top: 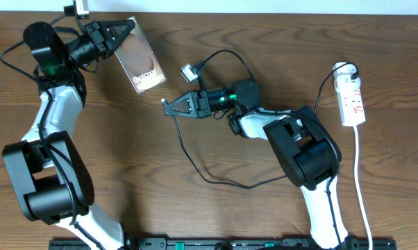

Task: Plug charger to phone and switch on socket
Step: 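Carry the plug with the right gripper toward the phone's bottom edge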

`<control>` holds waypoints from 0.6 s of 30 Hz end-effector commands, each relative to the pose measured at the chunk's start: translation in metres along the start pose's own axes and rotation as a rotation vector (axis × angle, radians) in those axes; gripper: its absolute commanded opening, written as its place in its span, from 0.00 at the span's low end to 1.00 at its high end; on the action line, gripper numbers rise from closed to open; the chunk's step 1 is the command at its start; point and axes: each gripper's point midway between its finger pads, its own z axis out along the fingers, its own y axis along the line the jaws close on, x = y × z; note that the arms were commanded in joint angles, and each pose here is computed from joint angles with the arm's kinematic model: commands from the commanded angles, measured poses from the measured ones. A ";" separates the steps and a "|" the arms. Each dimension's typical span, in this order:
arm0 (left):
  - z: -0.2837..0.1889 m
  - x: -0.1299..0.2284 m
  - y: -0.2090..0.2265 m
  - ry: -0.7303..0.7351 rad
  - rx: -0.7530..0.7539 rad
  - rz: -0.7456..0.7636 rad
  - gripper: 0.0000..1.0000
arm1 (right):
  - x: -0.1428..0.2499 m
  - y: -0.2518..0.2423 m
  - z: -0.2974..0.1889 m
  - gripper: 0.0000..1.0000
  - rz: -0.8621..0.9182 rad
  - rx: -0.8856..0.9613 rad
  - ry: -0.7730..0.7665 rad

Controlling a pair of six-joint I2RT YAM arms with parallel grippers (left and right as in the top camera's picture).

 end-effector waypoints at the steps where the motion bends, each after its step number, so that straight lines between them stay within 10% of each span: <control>1: 0.001 -0.002 -0.009 -0.001 0.011 -0.034 0.07 | -0.008 0.006 0.002 0.01 0.028 -0.010 -0.041; 18: 0.010 0.007 -0.013 0.034 0.027 -0.079 0.07 | -0.020 0.015 0.002 0.01 -0.076 -0.028 -0.096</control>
